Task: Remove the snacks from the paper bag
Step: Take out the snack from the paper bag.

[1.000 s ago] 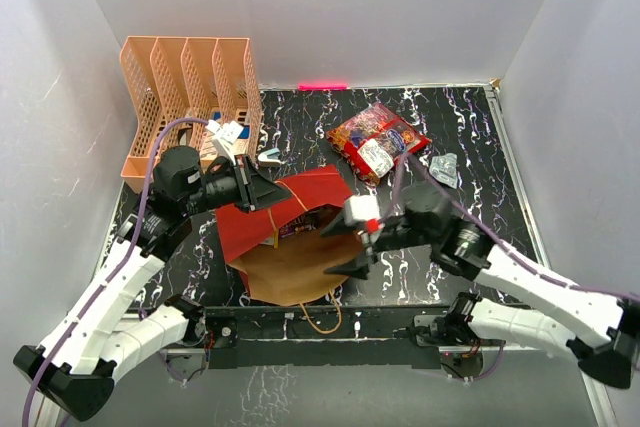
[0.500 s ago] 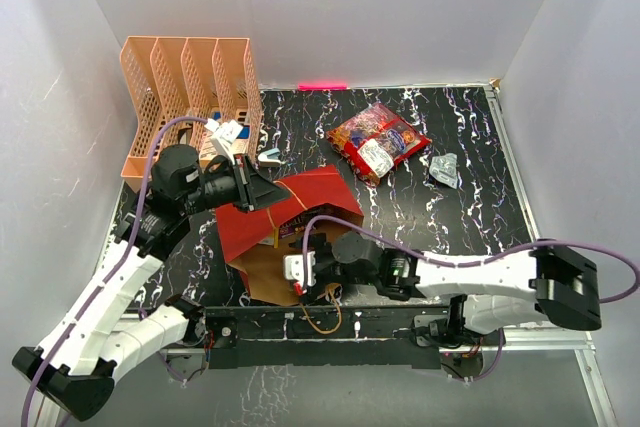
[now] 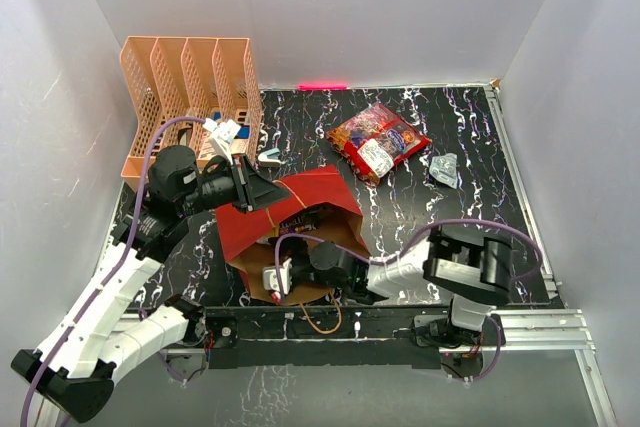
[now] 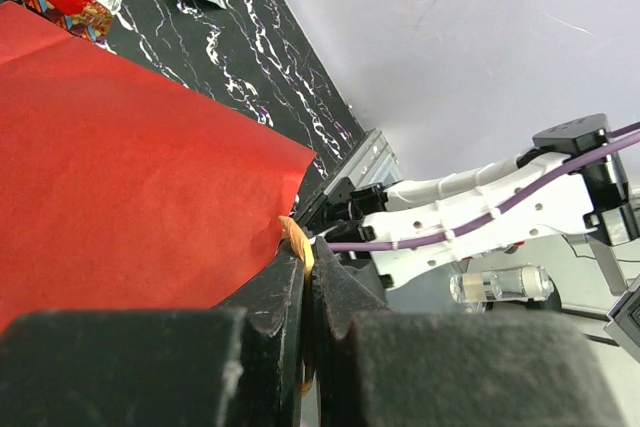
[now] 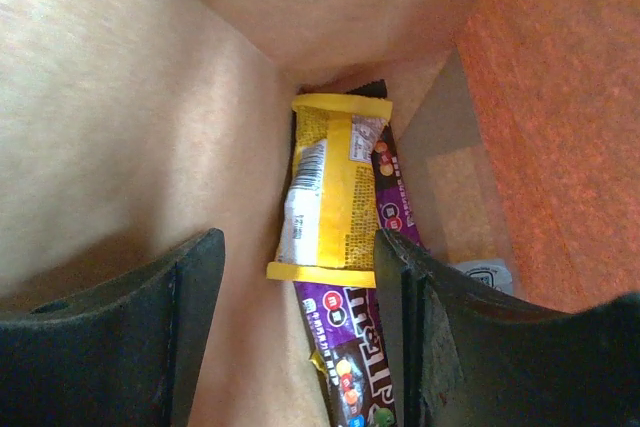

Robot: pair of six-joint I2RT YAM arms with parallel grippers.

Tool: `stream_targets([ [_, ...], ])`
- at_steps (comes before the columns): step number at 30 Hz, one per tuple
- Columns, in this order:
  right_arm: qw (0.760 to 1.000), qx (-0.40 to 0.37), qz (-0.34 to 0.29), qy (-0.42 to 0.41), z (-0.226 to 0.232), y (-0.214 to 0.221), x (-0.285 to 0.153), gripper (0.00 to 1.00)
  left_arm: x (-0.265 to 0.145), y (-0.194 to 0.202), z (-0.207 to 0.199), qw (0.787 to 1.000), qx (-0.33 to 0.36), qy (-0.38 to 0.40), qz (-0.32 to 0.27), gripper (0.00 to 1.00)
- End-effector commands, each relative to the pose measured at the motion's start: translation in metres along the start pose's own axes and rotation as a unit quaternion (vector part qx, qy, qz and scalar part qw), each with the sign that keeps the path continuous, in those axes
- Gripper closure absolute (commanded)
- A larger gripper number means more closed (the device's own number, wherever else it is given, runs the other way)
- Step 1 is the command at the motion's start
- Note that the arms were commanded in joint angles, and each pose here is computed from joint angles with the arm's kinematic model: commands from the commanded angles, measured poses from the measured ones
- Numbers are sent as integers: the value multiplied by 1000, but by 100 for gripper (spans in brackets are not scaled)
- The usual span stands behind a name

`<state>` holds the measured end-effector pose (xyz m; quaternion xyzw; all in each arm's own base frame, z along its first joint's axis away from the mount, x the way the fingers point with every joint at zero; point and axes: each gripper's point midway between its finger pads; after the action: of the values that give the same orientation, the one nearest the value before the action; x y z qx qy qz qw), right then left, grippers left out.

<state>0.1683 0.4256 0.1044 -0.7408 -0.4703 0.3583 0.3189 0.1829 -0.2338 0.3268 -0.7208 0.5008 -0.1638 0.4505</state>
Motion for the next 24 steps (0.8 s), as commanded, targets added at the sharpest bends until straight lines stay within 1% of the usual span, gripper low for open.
stream_targets([
  [1, 995, -20, -72, 72, -45, -31, 18, 37, -5, -8, -15, 1000, 7, 27, -13, 100],
  [8, 995, -19, -55, 78, -54, -5, 33, 29, -8, -7, -18, 999, 7, 30, -10, 100],
  [14, 997, -15, -42, 60, -44, 11, 48, 24, -9, -6, -19, 999, 7, 30, -9, 100],
  [20, 997, 17, -34, 60, -44, 25, 60, 16, -8, -8, -20, 999, 7, 33, -8, 100],
  [24, 997, 37, -4, 73, -46, 43, 67, 15, -10, -8, -21, 999, 9, 32, -8, 100],
])
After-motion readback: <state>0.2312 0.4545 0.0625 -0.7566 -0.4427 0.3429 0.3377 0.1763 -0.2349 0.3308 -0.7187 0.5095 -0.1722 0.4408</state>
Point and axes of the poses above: each gripper's point midway between its finger pads, its own x axis out along the fingers, its own z axis along the line the jaws close on, y = z × x, and after that the axes turned 14 degrees about x, right-handed
